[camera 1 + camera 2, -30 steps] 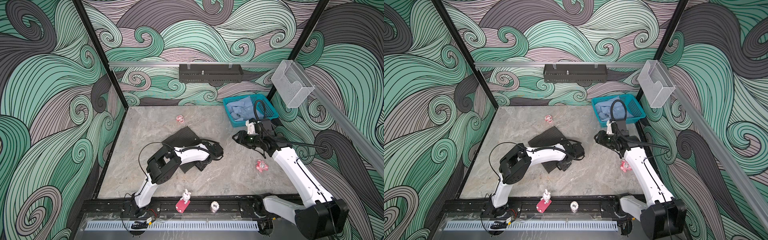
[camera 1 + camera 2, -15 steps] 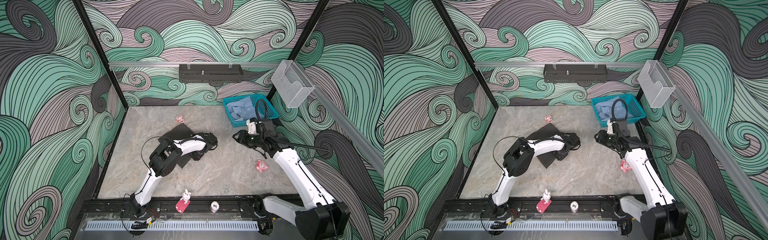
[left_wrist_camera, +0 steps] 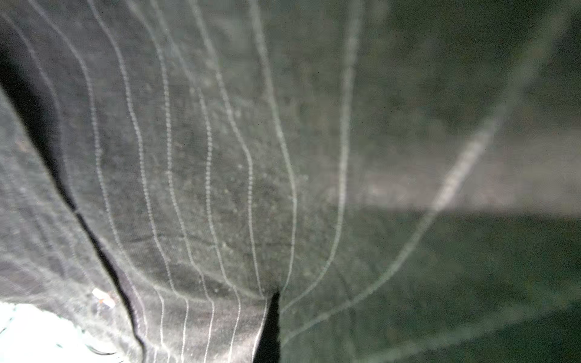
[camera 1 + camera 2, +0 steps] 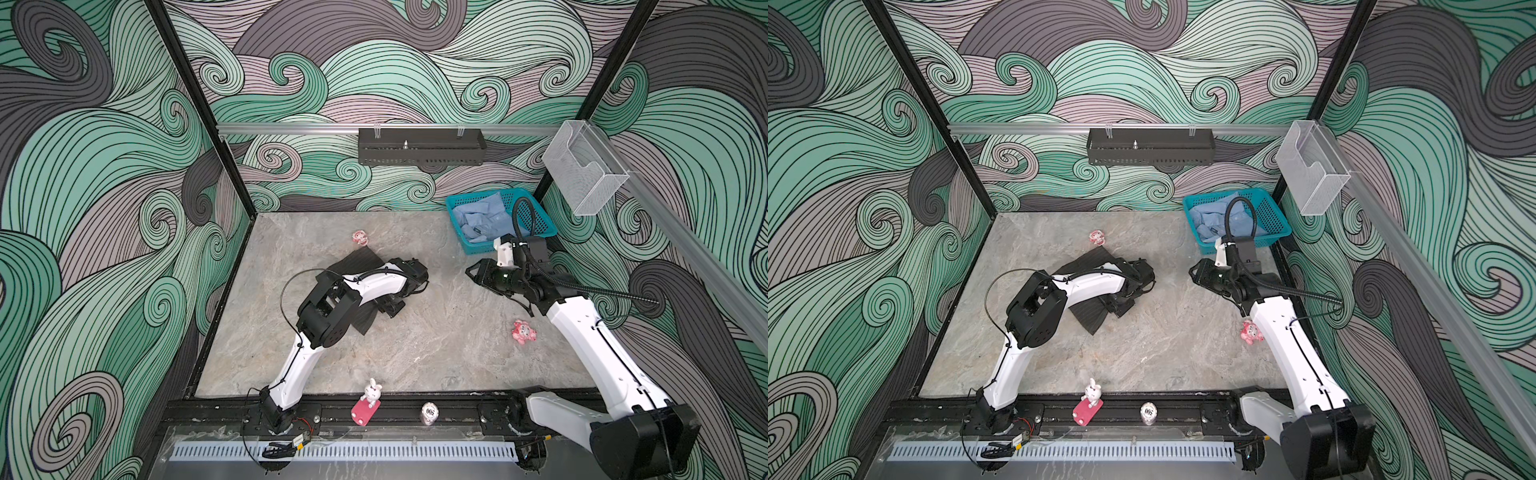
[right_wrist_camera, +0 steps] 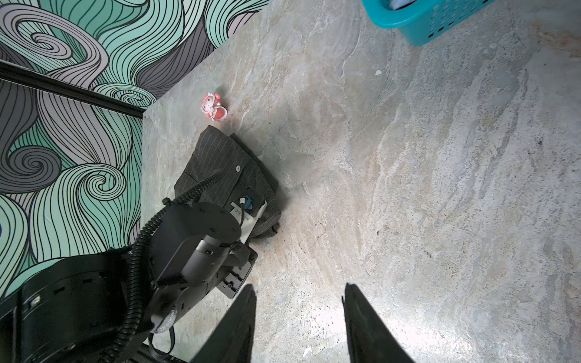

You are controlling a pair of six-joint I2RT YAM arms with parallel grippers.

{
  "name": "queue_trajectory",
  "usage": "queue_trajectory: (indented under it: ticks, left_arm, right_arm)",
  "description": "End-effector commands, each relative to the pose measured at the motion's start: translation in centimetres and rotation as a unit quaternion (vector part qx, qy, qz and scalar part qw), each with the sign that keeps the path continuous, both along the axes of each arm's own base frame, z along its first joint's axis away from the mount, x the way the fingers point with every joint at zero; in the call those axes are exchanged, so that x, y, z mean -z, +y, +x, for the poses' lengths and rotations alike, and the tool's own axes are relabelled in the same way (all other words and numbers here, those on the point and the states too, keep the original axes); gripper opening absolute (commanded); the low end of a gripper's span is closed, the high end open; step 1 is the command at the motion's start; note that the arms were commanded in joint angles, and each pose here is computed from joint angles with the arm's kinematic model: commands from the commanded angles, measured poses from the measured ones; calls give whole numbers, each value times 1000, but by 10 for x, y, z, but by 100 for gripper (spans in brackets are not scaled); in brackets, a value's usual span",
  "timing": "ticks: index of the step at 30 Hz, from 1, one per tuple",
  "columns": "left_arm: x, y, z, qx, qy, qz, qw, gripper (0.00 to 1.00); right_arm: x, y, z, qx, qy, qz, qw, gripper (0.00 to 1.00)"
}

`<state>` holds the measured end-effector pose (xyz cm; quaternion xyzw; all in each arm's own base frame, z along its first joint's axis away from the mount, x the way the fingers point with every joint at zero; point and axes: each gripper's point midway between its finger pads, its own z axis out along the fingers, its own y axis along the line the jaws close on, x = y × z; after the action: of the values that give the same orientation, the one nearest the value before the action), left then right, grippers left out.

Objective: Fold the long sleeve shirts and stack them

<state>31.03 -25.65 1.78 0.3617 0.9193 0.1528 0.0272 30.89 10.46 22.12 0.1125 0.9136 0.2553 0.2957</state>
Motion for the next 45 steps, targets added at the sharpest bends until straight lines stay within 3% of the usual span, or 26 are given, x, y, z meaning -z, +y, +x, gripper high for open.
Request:
queue_trajectory:
  ticks: [1,5,13,16,21,23,29,31,38,45]
  left_arm:
    - [-22,-48,-57,35,116,-126,985,0]
    - [-89,-97,-91,70,180,-281,940,0]
    - [-201,-147,-111,103,216,-468,851,0]
    - [-201,-147,-93,69,219,-502,834,0]
    - [-169,-124,-43,-32,220,-544,809,0]
    - [-145,-108,-25,-70,216,-535,814,0]
    - [-80,-61,17,-185,224,-521,803,0]
    - [-59,-47,25,-215,221,-503,807,0]
    - [-7,-3,18,-287,219,-417,834,0]
    - [26,41,2,-351,200,-318,858,0]
  right_arm:
    - [-5,-4,0,7,-6,5,1000,47]
    - [-3,-8,1,13,-1,4,1000,47]
    - [-10,-18,5,23,-5,-1,1000,47]
    - [-11,-20,6,26,-6,0,1000,47]
    - [-6,-19,6,25,3,2,1000,47]
    - [-4,-19,7,25,7,3,1000,47]
    - [5,-17,10,24,17,7,1000,47]
    - [8,-16,10,22,23,8,999,47]
    - [45,-5,2,8,77,28,997,47]
    - [122,53,-20,-23,171,88,981,47]
